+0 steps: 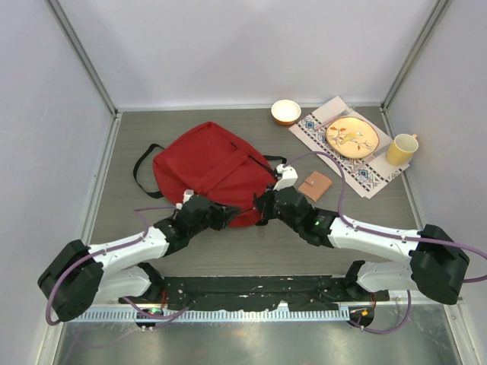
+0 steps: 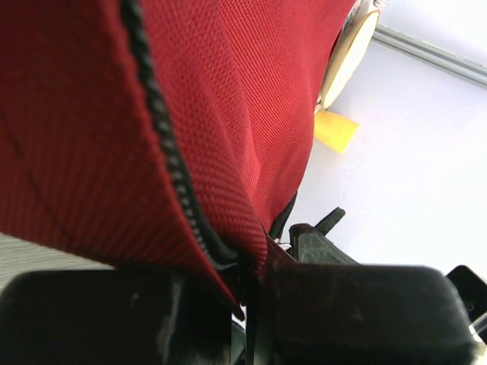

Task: Pack the student bag
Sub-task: Zip the student bag at the center of the board.

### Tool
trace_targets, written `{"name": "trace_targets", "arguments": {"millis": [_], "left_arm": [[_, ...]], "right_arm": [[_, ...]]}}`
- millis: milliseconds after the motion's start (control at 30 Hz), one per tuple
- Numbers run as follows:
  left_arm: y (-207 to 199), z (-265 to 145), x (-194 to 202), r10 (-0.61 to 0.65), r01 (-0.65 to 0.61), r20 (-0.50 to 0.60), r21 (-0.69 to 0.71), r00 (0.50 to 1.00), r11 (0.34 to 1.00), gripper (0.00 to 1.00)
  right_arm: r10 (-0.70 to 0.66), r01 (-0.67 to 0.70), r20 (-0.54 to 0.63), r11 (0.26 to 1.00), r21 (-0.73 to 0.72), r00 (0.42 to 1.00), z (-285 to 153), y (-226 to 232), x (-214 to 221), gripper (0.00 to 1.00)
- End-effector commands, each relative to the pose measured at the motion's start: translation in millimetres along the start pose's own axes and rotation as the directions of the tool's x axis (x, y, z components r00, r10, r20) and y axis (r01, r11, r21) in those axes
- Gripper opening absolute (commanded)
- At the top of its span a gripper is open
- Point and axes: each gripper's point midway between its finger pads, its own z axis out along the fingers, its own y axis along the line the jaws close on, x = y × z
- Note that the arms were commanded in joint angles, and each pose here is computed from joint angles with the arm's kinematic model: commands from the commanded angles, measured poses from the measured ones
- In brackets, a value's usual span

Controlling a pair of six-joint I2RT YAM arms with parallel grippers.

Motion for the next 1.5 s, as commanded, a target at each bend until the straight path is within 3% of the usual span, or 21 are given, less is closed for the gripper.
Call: {"name": "trace_targets", "arguments": {"millis": [0,167,400,600,800,833,933,967,1067,1100,1200,1467], "left_arm": [[-10,-16,-14,0.097,-0.100,0.074,0.044,0.993,0.994,0.00],[27,-40,-37,0.245,-0.232,0.138,-0.107,0.960,0.967,0.00],[76,-65,-59,0.244,-0.214,0.174,-0.174,0.954,0.961,0.00],[80,-92,-79,0.290,-0.246,0.250,-0.196,0.924,0.949,0.00],[43,-108,-79,0.432,-0.411,0.271,-0.134,0.860,0.902,0.51],[35,-111,-79,0.478,-0.458,0.271,-0.137,0.836,0.878,0.63],[5,-120,-78,0.638,-0.612,0.256,-0.180,0.727,0.770,0.77],[-15,-126,-75,0.712,-0.695,0.251,-0.168,0.656,0.699,0.78],[-48,-124,-61,0.802,-0.797,0.212,-0.131,0.558,0.590,0.82],[-52,-118,-57,0.854,-0.847,0.180,-0.134,0.489,0.514,0.82],[-78,-112,-34,0.906,-0.914,0.143,-0.029,0.398,0.406,0.83],[-86,-80,30,0.966,-0.942,-0.024,0.219,0.256,0.255,0.84]], "right_arm": [[0.027,-0.027,0.080,1.000,0.006,0.996,-5,1,-19,0.01],[0.044,-0.050,0.098,0.997,0.058,0.994,-4,-11,-23,0.01],[0.073,-0.084,0.114,0.992,0.095,0.991,1,-27,-31,0.01],[0.092,-0.108,0.130,0.987,0.122,0.987,3,-48,-43,0.01],[0.086,-0.093,0.117,0.994,0.052,0.989,4,-35,-44,0.01],[0.090,-0.094,0.107,0.995,0.041,0.990,4,-33,-41,0.01],[0.099,-0.104,0.102,0.994,0.036,0.990,4,-33,-38,0.01],[0.099,-0.103,0.101,0.994,0.039,0.990,3,-35,-36,0.01],[0.102,-0.106,0.102,0.994,0.040,0.990,1,-36,-35,0.01],[0.101,-0.106,0.101,0.994,0.041,0.990,0,-36,-35,0.01],[0.103,-0.108,0.103,0.993,0.041,0.989,-1,-37,-35,0.01],[0.110,-0.116,0.109,0.992,0.050,0.988,-4,-40,-35,0.01]]}}
